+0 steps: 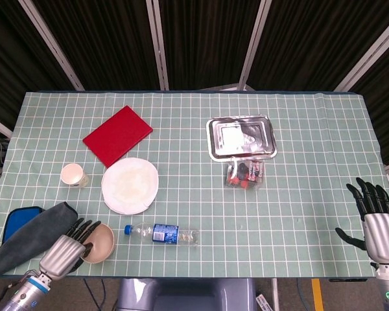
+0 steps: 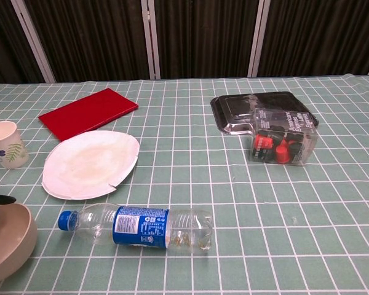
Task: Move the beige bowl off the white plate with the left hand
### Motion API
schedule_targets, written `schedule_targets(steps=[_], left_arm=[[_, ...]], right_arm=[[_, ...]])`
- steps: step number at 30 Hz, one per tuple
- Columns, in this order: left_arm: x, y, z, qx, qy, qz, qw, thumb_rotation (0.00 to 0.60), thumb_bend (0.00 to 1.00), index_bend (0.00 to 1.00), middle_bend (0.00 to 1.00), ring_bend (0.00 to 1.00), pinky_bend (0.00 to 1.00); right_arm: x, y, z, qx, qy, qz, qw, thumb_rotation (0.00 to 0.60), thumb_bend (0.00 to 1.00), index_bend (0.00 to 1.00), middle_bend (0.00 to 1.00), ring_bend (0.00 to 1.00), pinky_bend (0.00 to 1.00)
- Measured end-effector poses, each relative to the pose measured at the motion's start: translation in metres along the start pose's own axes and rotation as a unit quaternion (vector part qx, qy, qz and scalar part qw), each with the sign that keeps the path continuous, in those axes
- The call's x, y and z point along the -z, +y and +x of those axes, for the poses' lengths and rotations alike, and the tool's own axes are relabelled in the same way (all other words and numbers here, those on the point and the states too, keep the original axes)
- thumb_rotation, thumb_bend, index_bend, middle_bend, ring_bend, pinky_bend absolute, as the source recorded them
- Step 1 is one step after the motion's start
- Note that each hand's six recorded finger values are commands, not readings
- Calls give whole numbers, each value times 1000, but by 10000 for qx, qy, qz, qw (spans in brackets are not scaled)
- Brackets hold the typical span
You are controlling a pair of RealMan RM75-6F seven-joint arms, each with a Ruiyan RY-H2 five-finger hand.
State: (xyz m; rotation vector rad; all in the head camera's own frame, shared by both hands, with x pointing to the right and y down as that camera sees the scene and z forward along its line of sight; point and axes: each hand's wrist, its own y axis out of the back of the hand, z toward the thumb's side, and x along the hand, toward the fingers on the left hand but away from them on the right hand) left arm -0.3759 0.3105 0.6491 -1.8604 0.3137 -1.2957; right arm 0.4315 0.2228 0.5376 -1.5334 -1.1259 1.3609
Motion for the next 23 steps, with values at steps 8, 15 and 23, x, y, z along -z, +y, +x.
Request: schedule_targets(steps=[8, 15, 23], left_arm=[[1, 7, -8, 43, -14, -62, 10000, 600, 127, 2, 0, 0, 0], [4, 31, -20, -331, 91, -273, 9990, 600, 117, 0, 0, 0, 0], [47, 86, -28, -1710, 1217, -463, 9766, 600, 109, 0, 0, 0, 0]], right_arm=[[-2, -1, 1, -16, 36, -4, 10000, 600, 28, 127, 0, 0, 0], [-2, 2, 1, 2, 33, 8, 10000, 600, 28, 100, 0, 0, 0], [-2, -5, 1, -172, 18, 177, 9997, 600, 26, 90, 0, 0, 0]])
